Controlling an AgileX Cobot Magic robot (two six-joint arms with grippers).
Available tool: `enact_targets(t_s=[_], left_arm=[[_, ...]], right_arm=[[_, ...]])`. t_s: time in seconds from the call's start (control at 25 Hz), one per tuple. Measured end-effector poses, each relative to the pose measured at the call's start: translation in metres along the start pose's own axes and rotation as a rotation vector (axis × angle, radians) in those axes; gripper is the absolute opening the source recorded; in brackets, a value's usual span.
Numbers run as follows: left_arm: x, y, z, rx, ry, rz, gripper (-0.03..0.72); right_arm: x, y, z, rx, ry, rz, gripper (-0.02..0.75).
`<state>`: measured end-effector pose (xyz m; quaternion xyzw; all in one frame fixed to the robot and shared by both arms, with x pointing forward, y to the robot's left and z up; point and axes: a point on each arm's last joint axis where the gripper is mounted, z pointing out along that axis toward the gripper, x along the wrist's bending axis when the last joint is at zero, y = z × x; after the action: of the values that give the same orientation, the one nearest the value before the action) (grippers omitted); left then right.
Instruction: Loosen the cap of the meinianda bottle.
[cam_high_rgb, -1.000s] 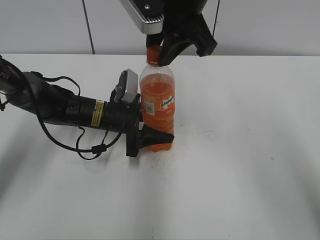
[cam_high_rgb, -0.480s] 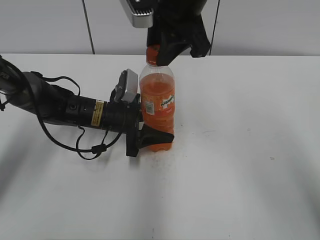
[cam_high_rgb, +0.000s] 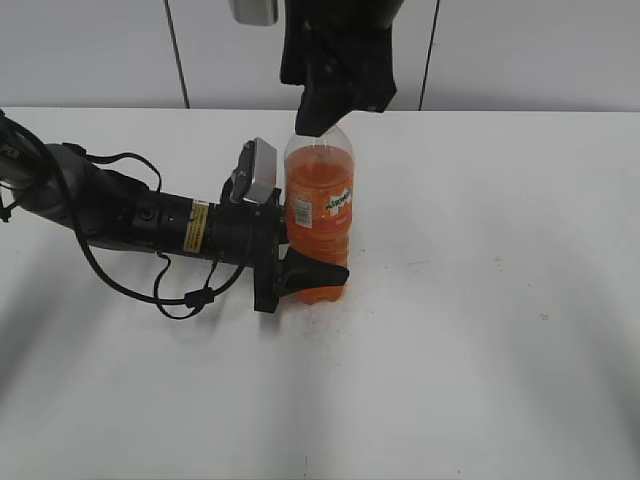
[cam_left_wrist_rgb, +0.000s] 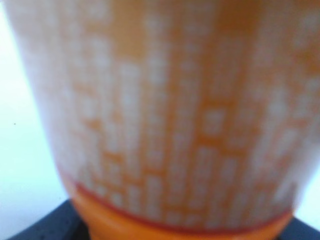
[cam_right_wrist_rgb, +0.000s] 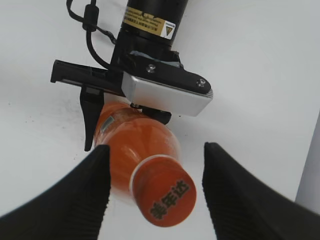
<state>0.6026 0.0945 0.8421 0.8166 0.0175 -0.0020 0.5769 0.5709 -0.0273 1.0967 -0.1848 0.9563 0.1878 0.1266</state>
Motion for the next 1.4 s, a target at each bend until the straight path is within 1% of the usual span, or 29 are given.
enact_targets(t_s=[0.08, 0.32, 0.44, 0.56, 0.64, 0.8, 0.92, 1.0, 1.28, 1.4], left_arm=[[0.0, 0.0, 0.0, 0.0, 0.0, 0.0, 0.4], [0.0, 0.0, 0.0, 0.0, 0.0, -0.001, 0.4], [0.0, 0.0, 0.0, 0.0, 0.0, -0.003, 0.4], [0.0, 0.0, 0.0, 0.0, 0.0, -0.004, 0.4], [0.0, 0.0, 0.0, 0.001, 0.0, -0.004, 0.4], [0.0, 0.0, 0.0, 0.001, 0.0, -0.004, 0.4], [0.0, 0.0, 0.0, 0.001, 0.0, -0.004, 0.4], [0.0, 0.0, 0.0, 0.001, 0.0, -0.004, 0.4], [0.0, 0.0, 0.0, 0.001, 0.0, -0.004, 0.4], [0.0, 0.0, 0.0, 0.001, 0.0, -0.004, 0.4]], right_arm=[[0.0, 0.001, -0.003, -0.002, -0.006, 0.079, 0.451], [0.001, 0.003, -0.011, -0.015, -0.019, 0.464, 0.454], [0.001, 0.003, -0.012, -0.02, -0.02, 0.696, 0.454], [-0.001, 0.005, -0.016, -0.038, -0.029, 0.976, 0.456], [-0.002, 0.006, -0.018, -0.047, -0.032, 1.131, 0.456], [-0.003, 0.006, -0.019, -0.052, -0.03, 1.392, 0.456], [-0.003, 0.004, -0.019, -0.041, -0.047, 1.521, 0.457], [-0.003, 0.002, -0.019, -0.033, -0.062, 1.567, 0.458], [-0.004, -0.002, -0.019, -0.008, -0.11, 1.625, 0.458], [-0.005, -0.003, -0.018, -0.002, -0.117, 1.631, 0.458]])
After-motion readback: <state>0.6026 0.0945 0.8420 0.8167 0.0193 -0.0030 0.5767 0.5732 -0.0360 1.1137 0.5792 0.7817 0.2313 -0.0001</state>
